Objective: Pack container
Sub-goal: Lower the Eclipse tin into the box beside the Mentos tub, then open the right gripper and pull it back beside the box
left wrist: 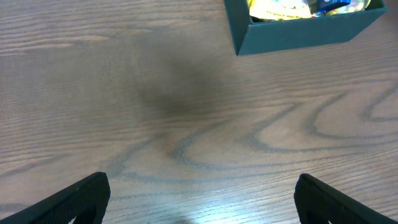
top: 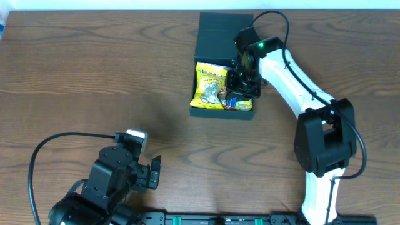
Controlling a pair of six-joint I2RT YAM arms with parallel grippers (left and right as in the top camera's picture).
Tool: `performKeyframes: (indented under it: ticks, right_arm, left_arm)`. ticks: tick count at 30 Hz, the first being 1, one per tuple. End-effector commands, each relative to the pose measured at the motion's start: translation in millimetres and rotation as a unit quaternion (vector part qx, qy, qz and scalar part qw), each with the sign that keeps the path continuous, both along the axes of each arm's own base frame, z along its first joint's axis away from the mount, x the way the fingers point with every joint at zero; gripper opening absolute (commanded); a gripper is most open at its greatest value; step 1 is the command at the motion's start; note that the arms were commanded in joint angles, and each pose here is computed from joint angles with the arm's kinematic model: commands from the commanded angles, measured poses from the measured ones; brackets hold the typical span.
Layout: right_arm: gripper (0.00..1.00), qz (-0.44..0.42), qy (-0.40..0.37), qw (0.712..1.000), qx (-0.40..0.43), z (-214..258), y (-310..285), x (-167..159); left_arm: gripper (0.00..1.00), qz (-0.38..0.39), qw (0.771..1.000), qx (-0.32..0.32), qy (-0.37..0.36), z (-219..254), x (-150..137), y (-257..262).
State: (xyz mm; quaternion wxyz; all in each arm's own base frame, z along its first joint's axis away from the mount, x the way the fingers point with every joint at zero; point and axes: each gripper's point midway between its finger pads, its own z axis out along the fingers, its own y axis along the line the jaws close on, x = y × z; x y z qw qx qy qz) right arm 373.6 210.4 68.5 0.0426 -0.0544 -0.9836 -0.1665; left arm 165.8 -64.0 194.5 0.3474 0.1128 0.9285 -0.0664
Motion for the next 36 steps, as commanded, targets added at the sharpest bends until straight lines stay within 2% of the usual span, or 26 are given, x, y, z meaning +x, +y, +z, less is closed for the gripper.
performKeyframes:
  ticks: [1, 4, 7, 11, 13, 15, 19, 22, 24, 27, 30, 33, 36]
  right_arm:
    - [0.34, -0.005, -0.008, 1.0, -0.004, 3, 1, 5]
    - [0.43, -0.004, -0.009, 1.0, -0.003, 3, 1, 5]
    - [0.43, -0.002, -0.008, 1.0, -0.004, 3, 2, 4]
    - [0.4, -0.002, -0.01, 1.0, -0.003, 5, 3, 4]
    - [0.41, -0.002, -0.014, 1.0, -0.002, 8, 3, 4]
    - [0.46, -0.002, -0.024, 1.0, 0.002, 18, 3, 5]
    - [0.61, 0.014, -0.079, 0.997, 0.014, 56, 2, 8]
    - [0.68, 0.026, -0.151, 0.988, -0.007, 96, -11, 11]
    - [0.77, 0.029, -0.197, 0.98, -0.028, 124, -21, 9]
    - [0.92, 0.027, -0.258, 0.964, -0.062, 166, -34, -5]
    - [0.99, 0.037, -0.288, 0.952, -0.093, 189, -41, -29]
    - [0.99, 0.046, -0.304, 0.943, -0.124, 192, -45, -59]
    - [0.99, 0.013, -0.303, 0.941, -0.148, 177, -56, -87]
  left_arm:
    - [0.96, -0.002, 1.0, 0.003, -0.001, 0, 0, 1]
    - [0.96, -0.002, 1.0, 0.003, -0.001, 0, 0, 1]
    - [0.95, -0.002, 1.0, 0.003, -0.002, 0, 0, 1]
    - [0.96, -0.002, 1.0, 0.003, -0.001, 0, 0, 1]
    - [0.95, -0.002, 1.0, 0.003, -0.001, 0, 0, 1]
    - [0.96, -0.002, 1.0, 0.003, -0.001, 0, 0, 1]
    - [0.96, -0.002, 1.0, 0.003, -0.001, 0, 0, 1]
    - [0.96, -0.002, 1.0, 0.003, -0.001, 0, 0, 1]
    - [0.96, -0.002, 1.0, 0.003, -0.001, 0, 0, 1]
    - [0.96, -0.002, 1.0, 0.003, -0.001, 0, 0, 1]
    - [0.96, -0.002, 1.0, 0.003, -0.001, 0, 0, 1]
    - [0.96, -0.002, 1.0, 0.003, -0.002, 0, 0, 1]
    - [0.96, -0.002, 1.0, 0.003, -0.001, 0, 0, 1]
